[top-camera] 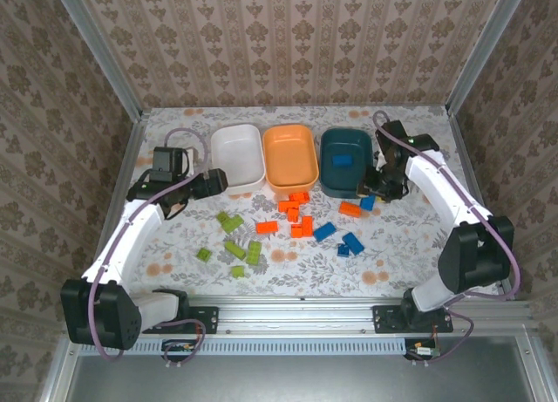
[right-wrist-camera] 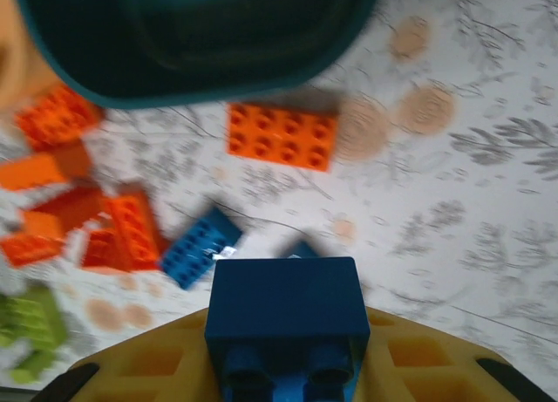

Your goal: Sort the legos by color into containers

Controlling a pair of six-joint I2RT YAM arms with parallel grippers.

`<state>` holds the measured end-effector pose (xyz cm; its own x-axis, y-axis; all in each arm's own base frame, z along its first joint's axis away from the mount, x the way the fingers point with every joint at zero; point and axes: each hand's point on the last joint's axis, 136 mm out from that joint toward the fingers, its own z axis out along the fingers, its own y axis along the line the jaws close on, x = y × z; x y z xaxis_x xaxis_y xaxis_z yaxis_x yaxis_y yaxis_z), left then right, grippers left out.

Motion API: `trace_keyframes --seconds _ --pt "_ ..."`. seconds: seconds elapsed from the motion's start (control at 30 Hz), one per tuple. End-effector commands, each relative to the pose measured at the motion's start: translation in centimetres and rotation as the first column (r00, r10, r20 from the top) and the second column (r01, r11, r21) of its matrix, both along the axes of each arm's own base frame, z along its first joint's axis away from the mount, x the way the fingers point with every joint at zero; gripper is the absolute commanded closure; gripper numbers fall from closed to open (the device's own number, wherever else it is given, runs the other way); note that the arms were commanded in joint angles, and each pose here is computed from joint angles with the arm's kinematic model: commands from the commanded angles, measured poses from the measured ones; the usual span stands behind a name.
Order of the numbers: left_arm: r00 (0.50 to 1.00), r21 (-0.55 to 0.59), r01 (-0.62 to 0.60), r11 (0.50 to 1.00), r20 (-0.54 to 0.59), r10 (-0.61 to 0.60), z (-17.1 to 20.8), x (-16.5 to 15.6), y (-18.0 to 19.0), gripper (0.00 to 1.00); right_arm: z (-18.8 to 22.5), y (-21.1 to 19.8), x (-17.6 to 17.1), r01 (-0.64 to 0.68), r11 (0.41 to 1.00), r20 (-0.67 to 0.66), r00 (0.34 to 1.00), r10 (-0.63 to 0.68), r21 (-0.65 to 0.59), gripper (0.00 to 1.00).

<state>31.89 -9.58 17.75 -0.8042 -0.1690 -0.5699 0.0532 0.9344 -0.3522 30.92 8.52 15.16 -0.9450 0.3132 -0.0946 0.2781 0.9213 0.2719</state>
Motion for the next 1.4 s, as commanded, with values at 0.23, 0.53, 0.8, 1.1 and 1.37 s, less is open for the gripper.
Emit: trace_keyframes --seconds 0.23,0.53,0.8,1.1,1.37 --pt "0.999 0.019 0.028 0.999 0.025 -0.029 1.1 0.1 -0.3 0.0 -3.9 3.1 10.4 0.368 0.916 -0.035 0.93 -0.367 0.159 0.69" --pt "0.991 0.106 0.064 0.992 -0.126 -0.051 -1.5 -1.9 0.3 0.0 -8.7 3.4 13.6 0.335 0.938 -0.073 0.942 -0.329 0.095 0.62" --pt "0.969 0.079 0.046 0.996 -0.245 -0.025 -3.7 -3.9 0.3 0.02 -7.6 3.4 14.3 0.289 0.954 -0.043 0.957 -0.286 0.082 0.38" --pt "0.947 0.077 0.067 0.995 -0.319 -0.039 -5.0 -4.6 -0.1 0.04 0.9 4.0 14.1 0.215 0.97 0.122 0.966 -0.228 0.109 0.34" --pt "0.912 0.041 -0.003 0.999 -0.409 0.019 -7.1 -5.3 -0.5 0.06 3.5 7.4 8.8 -0.097 0.995 0.191 0.976 0.102 -0.036 0.34"
